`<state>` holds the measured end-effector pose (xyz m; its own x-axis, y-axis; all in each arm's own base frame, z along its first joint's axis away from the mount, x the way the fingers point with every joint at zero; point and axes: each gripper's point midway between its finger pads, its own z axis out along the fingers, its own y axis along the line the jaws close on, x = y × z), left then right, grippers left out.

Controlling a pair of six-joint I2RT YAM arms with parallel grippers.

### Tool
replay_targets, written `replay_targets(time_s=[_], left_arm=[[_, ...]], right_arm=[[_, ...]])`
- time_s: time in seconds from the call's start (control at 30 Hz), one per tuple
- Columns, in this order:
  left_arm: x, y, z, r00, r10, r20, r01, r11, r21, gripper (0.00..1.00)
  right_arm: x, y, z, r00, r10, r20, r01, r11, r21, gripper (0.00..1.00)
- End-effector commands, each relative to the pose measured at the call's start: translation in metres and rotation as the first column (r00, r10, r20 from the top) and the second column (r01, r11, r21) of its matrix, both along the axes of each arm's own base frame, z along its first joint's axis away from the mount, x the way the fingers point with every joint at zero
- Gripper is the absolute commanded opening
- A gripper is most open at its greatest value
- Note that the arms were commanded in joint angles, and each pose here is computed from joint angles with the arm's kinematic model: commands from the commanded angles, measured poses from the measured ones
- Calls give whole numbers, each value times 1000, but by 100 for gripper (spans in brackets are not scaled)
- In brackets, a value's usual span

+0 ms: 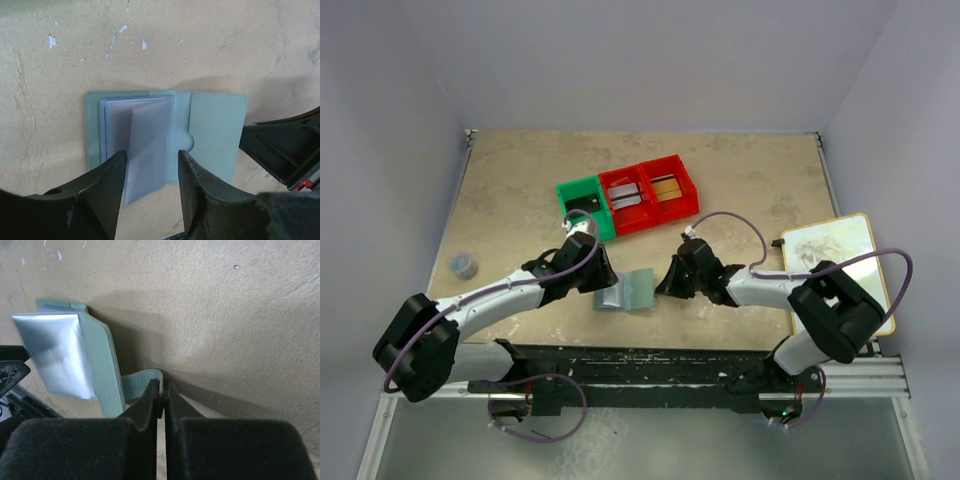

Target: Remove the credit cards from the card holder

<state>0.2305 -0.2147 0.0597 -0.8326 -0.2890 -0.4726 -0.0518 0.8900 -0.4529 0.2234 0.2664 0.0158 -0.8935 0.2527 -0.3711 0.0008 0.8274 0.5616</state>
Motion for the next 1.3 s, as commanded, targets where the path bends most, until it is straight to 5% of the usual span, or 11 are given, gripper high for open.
replay_targets(time_s=[0.0,0.53,0.73,1.0,1.27], left_arm=[[4,-12,8,999,-20,27,22,998,-54,43],[1,-3,-10,1000,25,-11,-25,1000,-8,44],[1,-16,3,1000,0,20,2,996,-93,41],[-1,-72,37,980,-186,74,199,933,-301,40],[1,-99,28,972,-227,61,234,910,-341,40]], right_arm=[[7,-1,-1,1000,-21,1,21,1000,-22,0],[6,2,-2,1000,-19,-4,19,1000,-7,0],[5,2,-2,1000,-15,-4,15,1000,-3,0],[5,6,1,1000,-14,6,14,999,33,1],[6,6,10,999,-29,29,27,998,59,7]])
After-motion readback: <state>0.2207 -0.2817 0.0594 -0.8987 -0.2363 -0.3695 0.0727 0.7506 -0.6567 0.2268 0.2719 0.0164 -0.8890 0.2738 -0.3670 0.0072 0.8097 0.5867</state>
